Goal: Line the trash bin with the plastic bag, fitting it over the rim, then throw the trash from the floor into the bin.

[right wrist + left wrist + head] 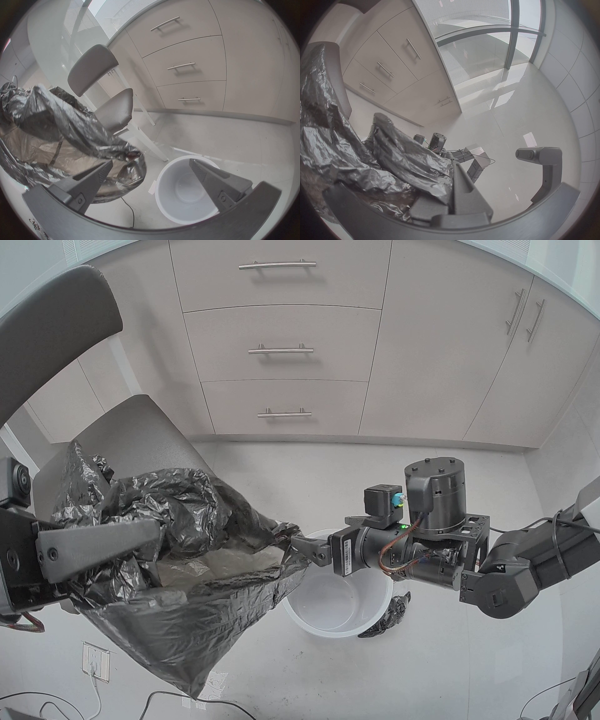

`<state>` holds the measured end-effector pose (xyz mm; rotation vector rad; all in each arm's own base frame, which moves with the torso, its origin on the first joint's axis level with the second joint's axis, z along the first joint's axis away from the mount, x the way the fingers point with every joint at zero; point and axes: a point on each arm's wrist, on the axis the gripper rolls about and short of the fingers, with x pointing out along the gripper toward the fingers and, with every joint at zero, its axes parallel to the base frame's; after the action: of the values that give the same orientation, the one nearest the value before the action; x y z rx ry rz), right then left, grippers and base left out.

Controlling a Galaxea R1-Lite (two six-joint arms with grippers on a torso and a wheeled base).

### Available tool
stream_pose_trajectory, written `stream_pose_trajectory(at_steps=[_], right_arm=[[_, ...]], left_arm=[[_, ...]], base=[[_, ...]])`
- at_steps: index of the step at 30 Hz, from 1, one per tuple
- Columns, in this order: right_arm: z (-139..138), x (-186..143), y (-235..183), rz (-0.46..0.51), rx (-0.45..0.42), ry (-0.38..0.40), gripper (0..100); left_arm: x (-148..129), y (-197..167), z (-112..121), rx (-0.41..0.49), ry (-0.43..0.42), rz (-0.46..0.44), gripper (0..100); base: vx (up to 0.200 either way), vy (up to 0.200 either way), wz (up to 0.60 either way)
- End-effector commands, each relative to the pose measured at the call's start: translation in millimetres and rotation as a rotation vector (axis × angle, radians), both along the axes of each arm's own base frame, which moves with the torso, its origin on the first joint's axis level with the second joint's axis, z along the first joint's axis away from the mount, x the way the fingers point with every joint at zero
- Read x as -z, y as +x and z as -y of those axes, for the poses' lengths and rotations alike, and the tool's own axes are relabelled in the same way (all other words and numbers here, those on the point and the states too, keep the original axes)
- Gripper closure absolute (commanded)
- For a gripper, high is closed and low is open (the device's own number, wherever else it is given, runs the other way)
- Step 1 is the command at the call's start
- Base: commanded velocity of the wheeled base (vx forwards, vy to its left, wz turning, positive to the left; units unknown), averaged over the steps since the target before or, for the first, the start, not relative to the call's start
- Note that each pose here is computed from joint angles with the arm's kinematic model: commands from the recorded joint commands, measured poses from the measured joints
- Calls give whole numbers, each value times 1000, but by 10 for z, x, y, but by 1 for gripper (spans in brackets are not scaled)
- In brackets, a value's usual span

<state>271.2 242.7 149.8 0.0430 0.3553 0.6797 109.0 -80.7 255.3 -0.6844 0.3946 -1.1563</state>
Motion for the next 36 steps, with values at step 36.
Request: stream_pose_trajectory(at_steps=[36], right_arm=[[-402, 200, 118, -385, -135, 179, 0]], left_arm=[[13, -67, -8, 21, -5, 10, 100]], base=[[0, 0, 0]])
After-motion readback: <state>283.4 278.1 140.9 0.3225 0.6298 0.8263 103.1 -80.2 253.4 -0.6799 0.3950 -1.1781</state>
